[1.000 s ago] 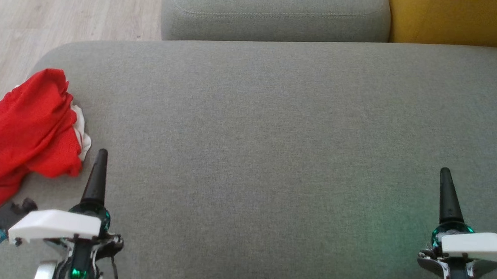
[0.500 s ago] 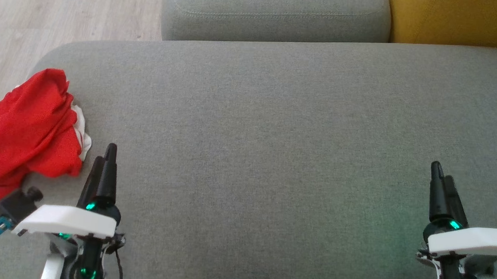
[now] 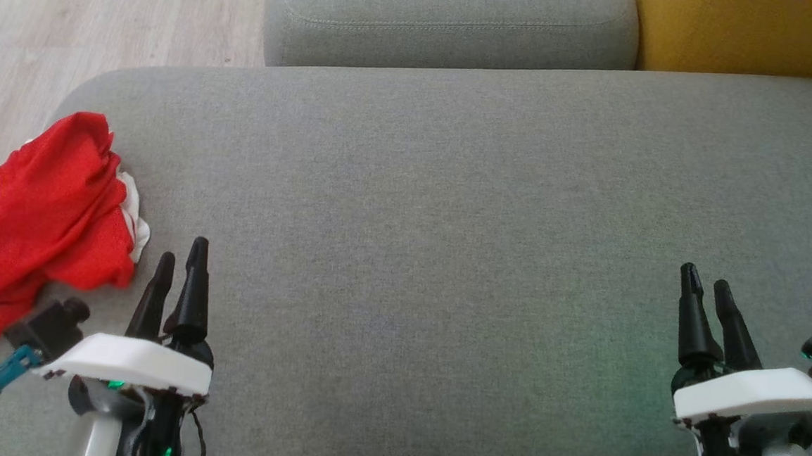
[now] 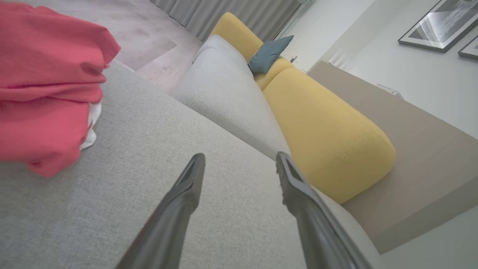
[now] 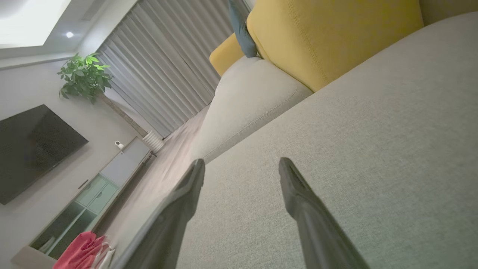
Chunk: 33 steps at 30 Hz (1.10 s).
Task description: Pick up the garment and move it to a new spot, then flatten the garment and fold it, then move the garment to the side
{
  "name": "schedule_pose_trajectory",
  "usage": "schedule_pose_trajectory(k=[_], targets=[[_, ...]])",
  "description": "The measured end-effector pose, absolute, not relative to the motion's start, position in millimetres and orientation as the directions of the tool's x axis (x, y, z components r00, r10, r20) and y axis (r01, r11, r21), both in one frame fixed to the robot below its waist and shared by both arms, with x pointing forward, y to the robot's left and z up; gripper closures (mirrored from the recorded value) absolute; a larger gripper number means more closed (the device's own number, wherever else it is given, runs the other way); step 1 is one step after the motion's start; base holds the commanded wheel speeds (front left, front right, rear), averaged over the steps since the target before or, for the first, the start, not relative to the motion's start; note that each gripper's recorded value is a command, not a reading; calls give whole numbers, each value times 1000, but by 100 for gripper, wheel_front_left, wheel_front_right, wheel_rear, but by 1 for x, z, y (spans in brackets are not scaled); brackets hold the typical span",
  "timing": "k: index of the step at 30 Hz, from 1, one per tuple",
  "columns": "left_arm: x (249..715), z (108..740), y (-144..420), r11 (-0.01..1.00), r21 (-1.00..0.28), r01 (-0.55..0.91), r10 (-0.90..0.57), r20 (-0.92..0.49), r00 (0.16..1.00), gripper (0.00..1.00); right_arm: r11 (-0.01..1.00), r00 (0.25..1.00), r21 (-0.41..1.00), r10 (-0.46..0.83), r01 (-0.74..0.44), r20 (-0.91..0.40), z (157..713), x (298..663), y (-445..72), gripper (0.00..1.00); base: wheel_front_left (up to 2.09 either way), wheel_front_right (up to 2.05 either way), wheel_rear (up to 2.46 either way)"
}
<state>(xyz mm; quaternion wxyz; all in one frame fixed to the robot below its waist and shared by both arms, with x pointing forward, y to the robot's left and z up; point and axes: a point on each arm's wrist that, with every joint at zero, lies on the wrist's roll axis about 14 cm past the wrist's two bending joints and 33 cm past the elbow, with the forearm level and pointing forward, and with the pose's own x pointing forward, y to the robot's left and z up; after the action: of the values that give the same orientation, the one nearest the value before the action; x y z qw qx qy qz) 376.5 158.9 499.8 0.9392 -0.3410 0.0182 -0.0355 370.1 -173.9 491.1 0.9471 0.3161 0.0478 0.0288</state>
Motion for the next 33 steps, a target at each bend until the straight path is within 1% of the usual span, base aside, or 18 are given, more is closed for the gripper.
schedule_pose_trajectory(k=[16, 33], targets=[[375, 495, 154, 884, -460, 87, -104, -13, 994, 0, 907, 991, 418, 104, -60, -84, 489, 370, -169, 0, 0, 0, 0], [373, 485, 146, 954, -272, 128, -138, -21, 990, 0, 969, 989, 229, 118, -96, -88, 487, 370, -162, 0, 0, 0, 0]])
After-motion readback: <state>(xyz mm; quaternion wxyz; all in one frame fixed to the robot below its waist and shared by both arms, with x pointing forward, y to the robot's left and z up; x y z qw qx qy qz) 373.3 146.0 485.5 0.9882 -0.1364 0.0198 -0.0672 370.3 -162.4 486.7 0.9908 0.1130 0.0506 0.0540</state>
